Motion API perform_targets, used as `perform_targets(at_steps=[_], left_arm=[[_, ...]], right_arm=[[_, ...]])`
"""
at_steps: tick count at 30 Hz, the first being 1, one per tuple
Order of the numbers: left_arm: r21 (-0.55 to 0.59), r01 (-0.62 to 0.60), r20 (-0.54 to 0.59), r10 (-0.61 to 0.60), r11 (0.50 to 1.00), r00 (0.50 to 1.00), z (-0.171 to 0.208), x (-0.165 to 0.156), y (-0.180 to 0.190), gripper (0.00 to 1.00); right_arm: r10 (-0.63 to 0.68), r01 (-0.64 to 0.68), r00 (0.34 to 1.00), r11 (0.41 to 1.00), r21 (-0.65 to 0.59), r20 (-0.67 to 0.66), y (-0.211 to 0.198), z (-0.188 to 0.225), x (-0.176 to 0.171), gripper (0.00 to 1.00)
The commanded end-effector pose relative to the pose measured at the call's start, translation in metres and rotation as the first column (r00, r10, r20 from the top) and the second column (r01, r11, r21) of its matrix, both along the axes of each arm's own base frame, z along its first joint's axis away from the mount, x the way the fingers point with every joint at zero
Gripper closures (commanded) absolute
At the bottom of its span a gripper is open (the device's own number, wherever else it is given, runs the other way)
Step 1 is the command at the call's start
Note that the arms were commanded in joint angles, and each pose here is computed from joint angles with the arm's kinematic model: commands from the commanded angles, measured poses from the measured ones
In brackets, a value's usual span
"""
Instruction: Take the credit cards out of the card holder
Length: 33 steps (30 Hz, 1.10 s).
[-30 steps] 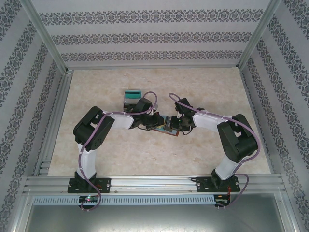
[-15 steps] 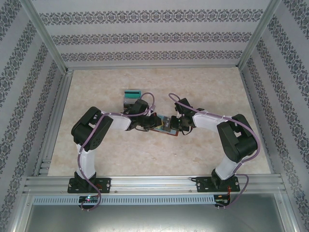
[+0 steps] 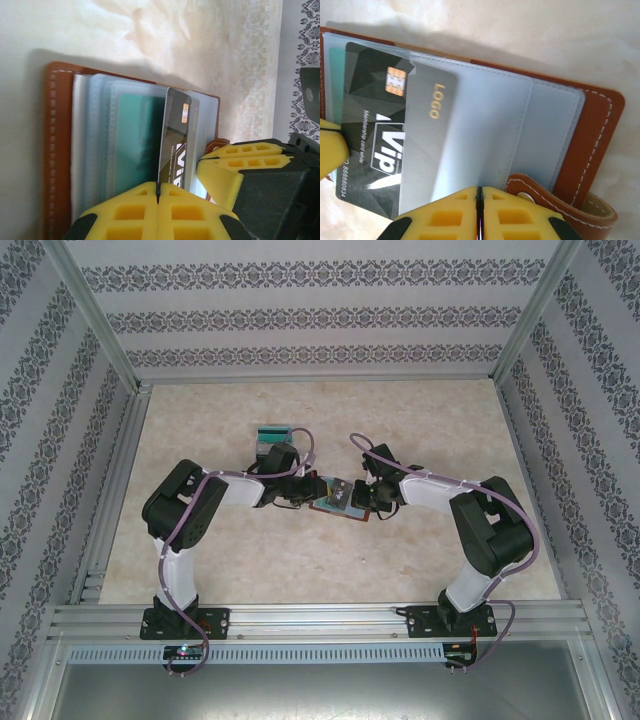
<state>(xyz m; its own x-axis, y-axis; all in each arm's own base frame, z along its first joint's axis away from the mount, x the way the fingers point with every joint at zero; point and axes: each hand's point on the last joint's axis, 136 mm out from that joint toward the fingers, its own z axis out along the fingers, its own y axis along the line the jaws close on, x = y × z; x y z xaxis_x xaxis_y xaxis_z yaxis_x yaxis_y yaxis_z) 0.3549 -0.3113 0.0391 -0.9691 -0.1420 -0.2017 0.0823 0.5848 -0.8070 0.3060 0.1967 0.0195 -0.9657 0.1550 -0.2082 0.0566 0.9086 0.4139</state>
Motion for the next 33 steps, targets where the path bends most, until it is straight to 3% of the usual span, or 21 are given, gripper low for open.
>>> perform_targets(at_steps=[1, 21, 25, 33], left_arm=[[0.002, 0.005, 0.055, -0.006, 1.0, 0.998, 0.013, 0.004, 0.012, 0.96], [0.1, -0.007, 0.167, -0.01, 0.995, 0.986, 0.073, -0.001, 0.058, 0.96], [0.216, 0.01, 0.226, -0.06, 0.976, 0.972, 0.095, -0.007, 0.073, 0.96], [0.46, -0.015, 0.368, -0.175, 0.888, 0.913, 0.13, -0.009, 0.109, 0.97]], right_arm=[[-0.012, 0.012, 0.999, 1.0, -0.016, -0.041, -0.009, -0.005, -0.011, 0.88], [-0.013, 0.013, 1.0, 1.0, 0.004, -0.013, -0.008, 0.004, -0.011, 0.86], [-0.006, 0.005, 0.999, 1.0, 0.022, 0.038, -0.007, 0.023, -0.008, 0.76], [-0.021, 0.009, 0.986, 0.997, 0.074, 0.164, -0.009, 0.074, 0.001, 0.42]])
